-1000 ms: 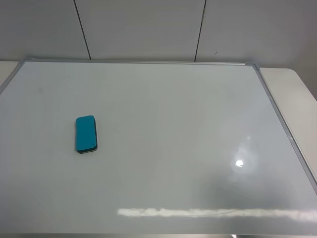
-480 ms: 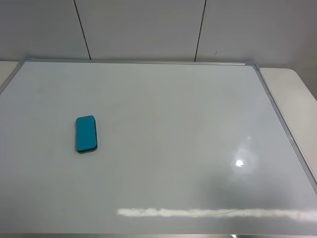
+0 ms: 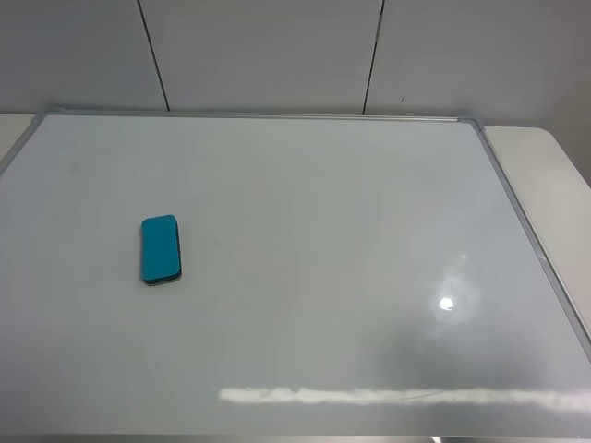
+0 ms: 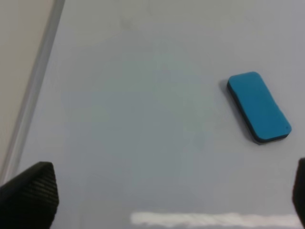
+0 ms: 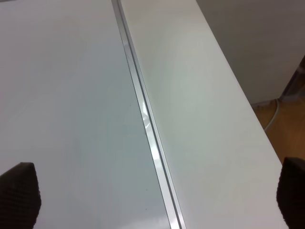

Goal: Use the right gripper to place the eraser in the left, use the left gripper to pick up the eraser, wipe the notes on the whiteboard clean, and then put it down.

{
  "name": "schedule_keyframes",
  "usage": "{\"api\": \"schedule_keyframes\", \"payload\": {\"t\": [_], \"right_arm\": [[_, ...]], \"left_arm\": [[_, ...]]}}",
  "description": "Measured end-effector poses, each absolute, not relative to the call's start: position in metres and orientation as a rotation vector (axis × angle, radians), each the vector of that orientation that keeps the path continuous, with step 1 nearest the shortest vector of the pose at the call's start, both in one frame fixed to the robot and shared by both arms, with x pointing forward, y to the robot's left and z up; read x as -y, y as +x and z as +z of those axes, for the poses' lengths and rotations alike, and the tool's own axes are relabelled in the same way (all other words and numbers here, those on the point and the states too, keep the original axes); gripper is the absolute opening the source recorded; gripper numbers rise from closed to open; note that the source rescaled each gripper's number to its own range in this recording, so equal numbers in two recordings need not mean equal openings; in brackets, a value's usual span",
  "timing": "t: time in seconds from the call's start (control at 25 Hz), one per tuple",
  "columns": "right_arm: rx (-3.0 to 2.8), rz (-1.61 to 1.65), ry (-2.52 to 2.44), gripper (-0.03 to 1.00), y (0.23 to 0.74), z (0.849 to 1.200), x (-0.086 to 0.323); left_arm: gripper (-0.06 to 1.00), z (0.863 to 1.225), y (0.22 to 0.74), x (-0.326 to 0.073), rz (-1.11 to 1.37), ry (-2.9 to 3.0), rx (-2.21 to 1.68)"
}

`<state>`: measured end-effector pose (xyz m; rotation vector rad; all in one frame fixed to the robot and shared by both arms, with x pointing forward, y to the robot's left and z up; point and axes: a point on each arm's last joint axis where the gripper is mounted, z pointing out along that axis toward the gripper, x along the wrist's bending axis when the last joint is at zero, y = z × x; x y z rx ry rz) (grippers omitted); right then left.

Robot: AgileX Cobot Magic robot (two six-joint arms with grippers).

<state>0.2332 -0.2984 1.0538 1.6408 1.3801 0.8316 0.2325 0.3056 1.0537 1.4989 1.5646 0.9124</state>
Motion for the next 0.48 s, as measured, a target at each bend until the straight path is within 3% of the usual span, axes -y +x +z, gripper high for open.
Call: {"api": "schedule_keyframes", "payload": {"t": [0.48], "right_arm": [[-1.380,0.832,1.641,1.00,0.2332,1.0538,0.2984]], "left_arm": [[1.00,1.0537,0.2325,-0.3056,0.912,1.499,-1.565]]}}
